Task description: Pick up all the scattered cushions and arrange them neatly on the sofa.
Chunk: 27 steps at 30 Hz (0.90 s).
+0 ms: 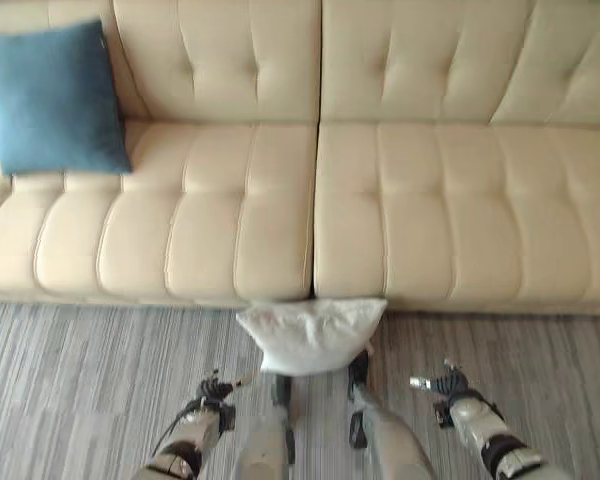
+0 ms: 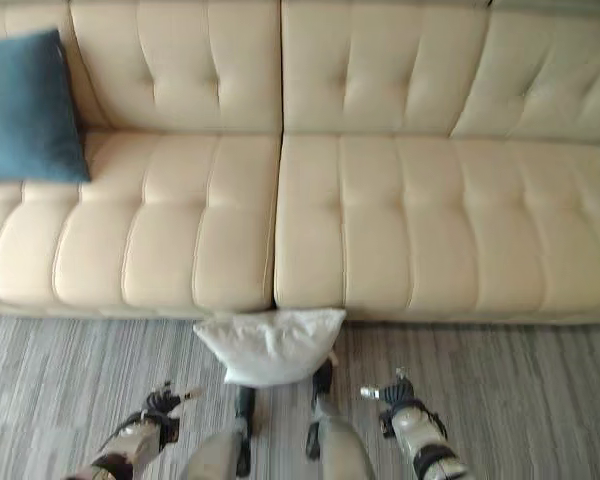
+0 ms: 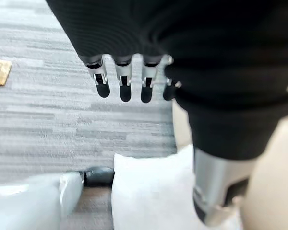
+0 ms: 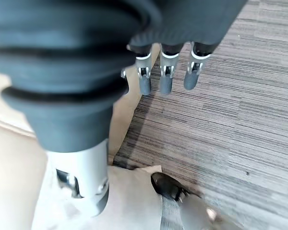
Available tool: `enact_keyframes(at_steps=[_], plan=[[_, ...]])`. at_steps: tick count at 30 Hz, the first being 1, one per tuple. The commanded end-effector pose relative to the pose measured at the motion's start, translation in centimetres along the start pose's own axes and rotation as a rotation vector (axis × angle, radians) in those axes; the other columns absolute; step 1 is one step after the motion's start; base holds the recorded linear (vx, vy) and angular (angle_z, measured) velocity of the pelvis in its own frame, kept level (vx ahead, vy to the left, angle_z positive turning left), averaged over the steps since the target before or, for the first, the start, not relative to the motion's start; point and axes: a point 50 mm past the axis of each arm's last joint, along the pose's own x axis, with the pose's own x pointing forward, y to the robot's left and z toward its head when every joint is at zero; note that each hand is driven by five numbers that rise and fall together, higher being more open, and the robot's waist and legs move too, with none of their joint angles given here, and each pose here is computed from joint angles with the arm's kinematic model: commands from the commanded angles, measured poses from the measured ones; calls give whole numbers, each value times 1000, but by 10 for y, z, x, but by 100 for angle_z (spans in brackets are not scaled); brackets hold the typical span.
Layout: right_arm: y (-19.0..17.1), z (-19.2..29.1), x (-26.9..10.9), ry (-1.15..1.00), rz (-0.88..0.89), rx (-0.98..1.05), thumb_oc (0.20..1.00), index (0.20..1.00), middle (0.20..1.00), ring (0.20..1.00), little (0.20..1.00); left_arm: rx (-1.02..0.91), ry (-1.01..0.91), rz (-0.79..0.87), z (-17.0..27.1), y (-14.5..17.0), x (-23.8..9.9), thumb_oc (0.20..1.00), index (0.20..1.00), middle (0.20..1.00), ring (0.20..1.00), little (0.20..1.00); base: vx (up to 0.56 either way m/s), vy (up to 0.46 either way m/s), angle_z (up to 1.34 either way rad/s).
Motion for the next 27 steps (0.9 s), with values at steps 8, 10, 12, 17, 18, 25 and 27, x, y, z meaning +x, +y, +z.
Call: enact_keyframes(at_steps=[8, 10, 12, 17, 18, 25, 27], plan=[[-52, 130, 4, -361, -204, 226, 1000, 1000, 1000, 1000, 1000, -90, -319, 169, 122, 41, 6, 1000, 1000, 1000, 1000, 1000, -66, -1, 9], [-55, 180, -11, -531, -212, 286, 1000, 1000, 1000, 1000, 1000, -95, -454, 165, 170, 37, -3, 1000, 1000, 1000, 1000, 1000, -46, 13, 0], [-55, 214, -28, -658, -199, 342, 1000, 1000, 1000, 1000, 1000, -104, -544, 148, 200, 30, -13, 1000, 1000, 1000, 1000, 1000, -16, 7, 0], [-45, 264, -60, -855, -126, 444, 1000, 1000, 1000, 1000, 1000, -127, -738, 74, 258, 4, -42, 1000, 1000, 1000, 1000, 1000, 0, 0, 0], [-40, 280, -71, -914, -93, 465, 1000, 1000, 1000, 1000, 1000, -126, -841, 34, 283, -9, -60, 1000, 1000, 1000, 1000, 1000, 0, 0, 0], [-17, 306, -88, -971, 27, 464, 950, 950, 950, 950, 950, -73, -1091, -172, 327, -67, -120, 1000, 1000, 1000, 1000, 1000, -6, 9, 5], [-9, 311, -92, -965, 119, 551, 200, 200, 200, 200, 200, -121, -1129, -317, 329, -88, -137, 382, 382, 382, 382, 382, 2, 7, 2]])
